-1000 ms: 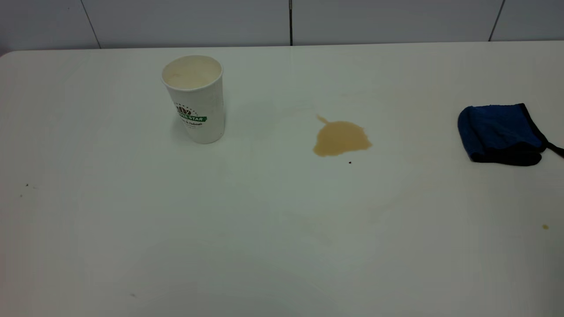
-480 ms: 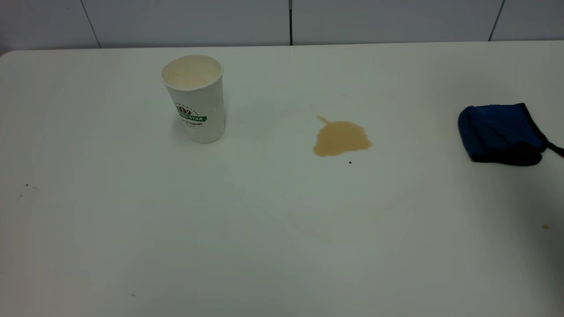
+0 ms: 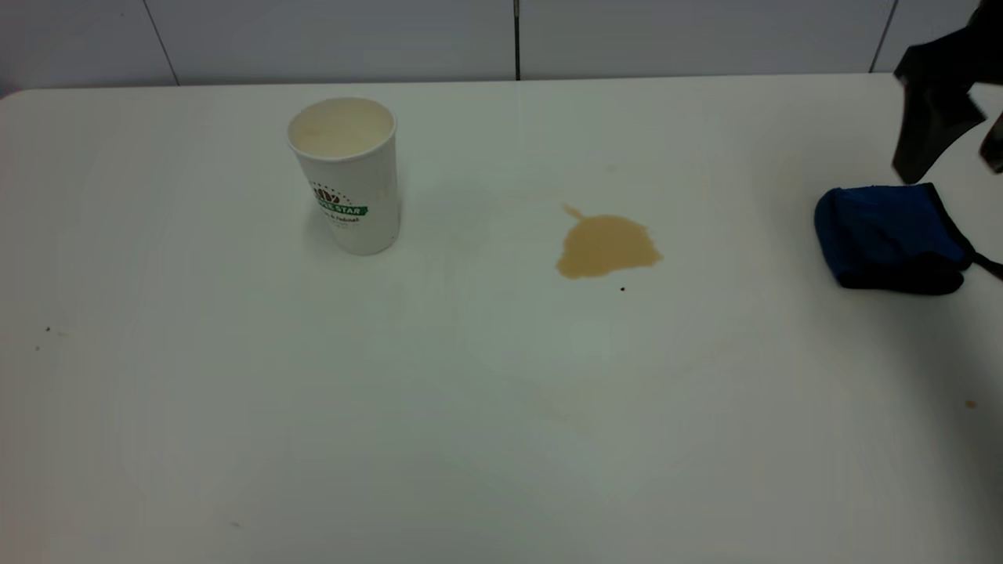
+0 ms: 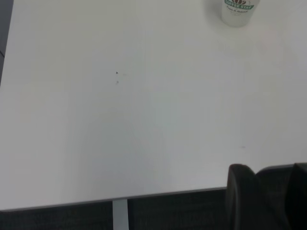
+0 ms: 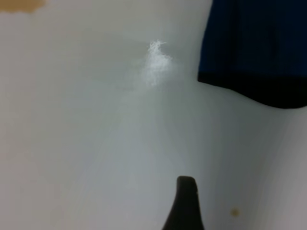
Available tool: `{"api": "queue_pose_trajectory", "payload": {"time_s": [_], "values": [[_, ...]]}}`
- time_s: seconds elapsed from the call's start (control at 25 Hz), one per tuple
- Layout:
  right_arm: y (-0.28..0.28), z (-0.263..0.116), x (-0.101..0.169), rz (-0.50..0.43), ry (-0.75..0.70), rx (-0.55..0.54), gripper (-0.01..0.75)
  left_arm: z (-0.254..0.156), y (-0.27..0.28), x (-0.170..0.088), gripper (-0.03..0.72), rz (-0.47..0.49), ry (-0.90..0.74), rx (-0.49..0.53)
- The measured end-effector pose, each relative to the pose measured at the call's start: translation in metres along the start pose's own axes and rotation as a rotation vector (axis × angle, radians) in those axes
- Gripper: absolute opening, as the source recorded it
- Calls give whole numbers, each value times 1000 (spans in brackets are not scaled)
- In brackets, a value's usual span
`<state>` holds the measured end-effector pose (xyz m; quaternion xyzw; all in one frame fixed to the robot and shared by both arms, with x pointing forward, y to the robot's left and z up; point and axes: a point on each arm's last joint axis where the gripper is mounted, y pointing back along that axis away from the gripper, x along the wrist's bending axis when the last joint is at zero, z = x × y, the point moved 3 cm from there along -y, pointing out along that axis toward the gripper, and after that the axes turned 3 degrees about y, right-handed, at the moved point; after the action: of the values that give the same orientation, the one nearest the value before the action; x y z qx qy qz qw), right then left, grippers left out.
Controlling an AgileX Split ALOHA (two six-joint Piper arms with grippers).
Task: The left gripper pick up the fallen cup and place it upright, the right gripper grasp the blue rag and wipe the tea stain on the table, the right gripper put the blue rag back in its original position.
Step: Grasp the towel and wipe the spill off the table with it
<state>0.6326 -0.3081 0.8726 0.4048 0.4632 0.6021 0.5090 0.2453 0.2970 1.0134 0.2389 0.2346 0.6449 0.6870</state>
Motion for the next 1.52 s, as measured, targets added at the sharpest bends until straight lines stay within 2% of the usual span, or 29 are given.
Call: {"api": "queue_pose_trajectory", "payload": {"time_s": [0.36,0.64,1.2,1.4,1.52], "values": [[-81,20,-9,-16,61,9,688,0,0,0,239,0,0,0],[-120,42,-19,-38,61,-7,682,0,0,0,239,0,-1,0],[-132,44,-64,-107,-39,18,672,0,0,0,239,0,-2,0],[-137,40,-65,-92,-90,30,653,0,0,0,239,0,-2,0],[-138,40,-65,-89,-97,31,610,0,0,0,239,0,-2,0]]}}
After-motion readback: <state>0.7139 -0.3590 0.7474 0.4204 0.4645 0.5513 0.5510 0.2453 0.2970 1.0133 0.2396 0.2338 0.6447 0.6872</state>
